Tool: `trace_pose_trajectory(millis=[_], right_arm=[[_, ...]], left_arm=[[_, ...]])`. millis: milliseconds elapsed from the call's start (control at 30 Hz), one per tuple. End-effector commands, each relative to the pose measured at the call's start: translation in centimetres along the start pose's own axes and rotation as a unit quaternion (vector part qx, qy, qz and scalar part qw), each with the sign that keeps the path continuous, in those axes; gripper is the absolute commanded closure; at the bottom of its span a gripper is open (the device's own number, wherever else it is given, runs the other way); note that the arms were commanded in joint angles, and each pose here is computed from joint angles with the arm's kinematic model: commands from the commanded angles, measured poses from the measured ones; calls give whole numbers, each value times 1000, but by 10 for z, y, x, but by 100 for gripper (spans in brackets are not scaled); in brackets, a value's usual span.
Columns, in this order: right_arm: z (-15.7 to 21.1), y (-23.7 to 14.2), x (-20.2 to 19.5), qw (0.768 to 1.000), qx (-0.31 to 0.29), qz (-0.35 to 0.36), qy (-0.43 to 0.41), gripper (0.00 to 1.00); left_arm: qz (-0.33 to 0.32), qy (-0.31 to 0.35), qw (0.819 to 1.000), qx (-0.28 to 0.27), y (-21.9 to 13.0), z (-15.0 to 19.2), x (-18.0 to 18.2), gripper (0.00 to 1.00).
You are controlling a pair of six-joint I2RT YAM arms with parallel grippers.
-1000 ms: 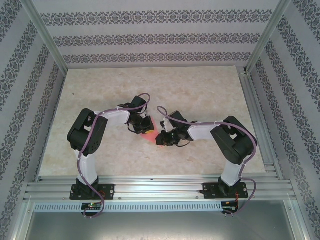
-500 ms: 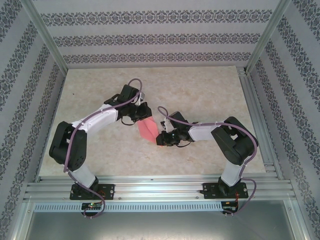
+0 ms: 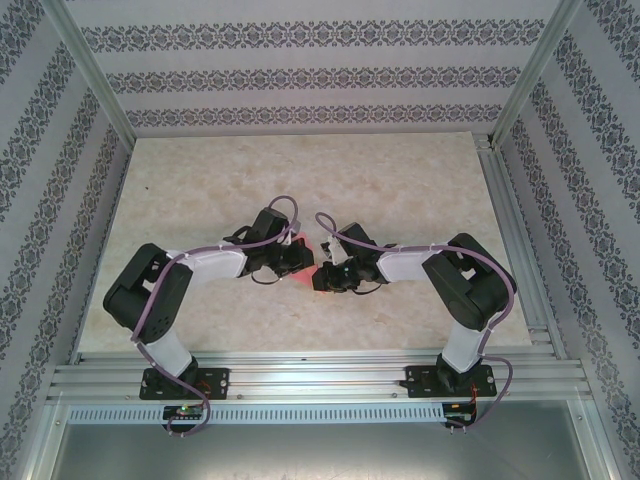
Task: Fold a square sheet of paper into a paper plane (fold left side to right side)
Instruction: Fourth fold the wing at the center of the table.
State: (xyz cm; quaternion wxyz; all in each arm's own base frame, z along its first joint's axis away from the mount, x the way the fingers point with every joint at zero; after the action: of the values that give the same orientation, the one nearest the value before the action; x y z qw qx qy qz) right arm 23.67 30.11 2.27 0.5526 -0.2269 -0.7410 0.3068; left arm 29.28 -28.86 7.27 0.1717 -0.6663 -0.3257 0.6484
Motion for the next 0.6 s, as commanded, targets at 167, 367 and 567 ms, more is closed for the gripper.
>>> trace_pose_trajectory(millis=[167, 367, 567], right_arm=[[39, 14, -39, 995, 54, 72, 40, 80], [41, 14, -41, 995, 59, 74, 44, 80], [43, 15, -45, 993, 65, 85, 46, 81]], left_arm=[[13, -5, 1000, -7, 27, 0, 13, 100], [0, -12, 1000, -9, 30, 5, 27, 100], [-23, -8, 1000, -13, 34, 5, 41, 100]])
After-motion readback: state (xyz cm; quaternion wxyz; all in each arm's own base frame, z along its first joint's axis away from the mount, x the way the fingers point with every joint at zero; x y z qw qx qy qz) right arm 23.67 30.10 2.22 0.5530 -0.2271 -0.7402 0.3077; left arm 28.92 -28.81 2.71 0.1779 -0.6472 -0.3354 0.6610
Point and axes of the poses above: each hand's point on the last joint's axis, 136 mm out from that joint toward the fingers, its own y axis out along the fingers, its own x axis along the line the jaws close on, z = x × y, the point moved 1 cm from there along -y, back along the fingers, and after that the axes turned 2 degrees about -y, right-handed, at the moved point
